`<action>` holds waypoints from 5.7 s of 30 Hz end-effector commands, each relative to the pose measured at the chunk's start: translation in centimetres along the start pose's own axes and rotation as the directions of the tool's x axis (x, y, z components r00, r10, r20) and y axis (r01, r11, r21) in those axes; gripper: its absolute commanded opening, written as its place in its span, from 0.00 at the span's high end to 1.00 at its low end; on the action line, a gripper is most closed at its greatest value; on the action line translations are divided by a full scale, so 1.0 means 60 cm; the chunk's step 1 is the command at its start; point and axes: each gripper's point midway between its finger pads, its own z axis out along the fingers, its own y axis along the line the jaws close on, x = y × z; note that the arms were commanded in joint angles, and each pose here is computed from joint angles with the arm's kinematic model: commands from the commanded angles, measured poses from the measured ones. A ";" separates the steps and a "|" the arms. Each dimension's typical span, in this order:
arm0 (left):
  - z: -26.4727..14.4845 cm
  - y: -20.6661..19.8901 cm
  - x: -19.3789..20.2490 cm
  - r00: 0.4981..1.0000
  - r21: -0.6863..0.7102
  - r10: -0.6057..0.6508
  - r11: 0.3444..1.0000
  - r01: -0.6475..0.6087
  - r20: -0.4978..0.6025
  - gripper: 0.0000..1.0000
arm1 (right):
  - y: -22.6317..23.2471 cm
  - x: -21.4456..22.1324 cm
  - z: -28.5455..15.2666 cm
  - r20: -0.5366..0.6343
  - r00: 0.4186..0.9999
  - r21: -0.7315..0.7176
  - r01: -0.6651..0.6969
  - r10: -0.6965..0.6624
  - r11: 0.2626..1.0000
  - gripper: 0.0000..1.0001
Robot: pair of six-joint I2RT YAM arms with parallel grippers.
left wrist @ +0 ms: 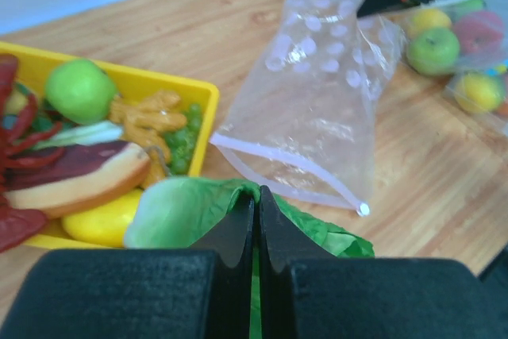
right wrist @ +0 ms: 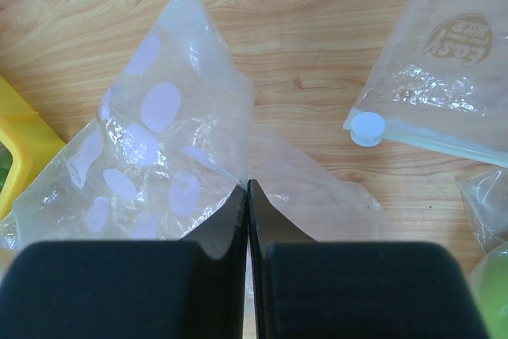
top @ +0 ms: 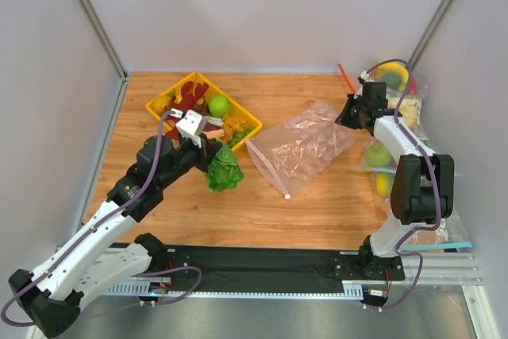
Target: Open the zip-top bag and remove the fake food
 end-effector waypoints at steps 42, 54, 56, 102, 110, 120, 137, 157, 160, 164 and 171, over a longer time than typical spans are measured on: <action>0.229 0.176 -0.049 0.995 0.092 0.095 0.991 -0.093 -0.021 1.00 | 0.039 0.005 -0.048 0.015 1.000 -0.121 0.014 -0.012 0.993 0.38; 0.219 0.210 0.014 0.993 -0.028 0.060 0.998 -0.064 -0.100 1.00 | 0.039 0.009 -0.038 -0.004 1.000 -0.127 0.009 -0.009 0.992 0.38; 0.214 0.218 0.021 0.992 -0.062 0.052 0.996 -0.059 -0.114 0.97 | 0.038 0.010 -0.035 -0.010 1.000 -0.127 0.008 -0.010 0.992 0.37; 0.218 0.123 0.065 0.990 0.031 0.070 0.997 -0.066 -0.125 0.10 | 0.037 0.016 -0.026 -0.029 0.999 -0.129 0.011 -0.015 0.992 0.37; 0.217 0.125 0.079 0.980 -0.032 0.118 0.992 -0.125 -0.160 0.10 | 0.038 0.016 -0.026 -0.027 1.000 -0.127 0.012 -0.016 0.992 0.37; 0.221 0.135 0.105 0.962 -0.070 0.149 0.983 -0.169 -0.230 0.11 | 0.032 0.005 -0.036 -0.017 1.000 -0.087 0.016 -0.018 0.996 0.42; 0.201 0.123 0.055 0.975 -0.072 0.150 0.984 -0.164 -0.161 0.10 | 0.006 -0.024 -0.077 0.062 0.996 0.036 0.058 -0.060 0.998 0.39; 0.022 0.219 -0.130 0.985 -0.527 -0.144 0.832 0.170 0.090 0.01 | 0.063 -0.108 -0.230 0.314 0.943 -0.010 0.115 -0.106 0.993 0.03; -0.036 0.240 -0.156 0.966 -0.518 -0.189 0.816 0.254 0.176 0.01 | 0.075 -0.127 -0.267 0.391 0.914 -0.024 0.132 -0.113 0.991 0.00; -0.088 0.250 -0.172 0.976 -0.562 -0.174 0.797 0.220 0.134 0.01 | 0.082 -0.137 -0.296 0.448 0.886 -0.027 0.147 -0.120 0.989 0.00; -0.111 0.235 -0.157 0.983 -0.563 -0.182 0.808 0.170 0.037 0.01 | 0.084 -0.144 -0.324 0.495 0.860 -0.017 0.149 -0.121 0.989 0.00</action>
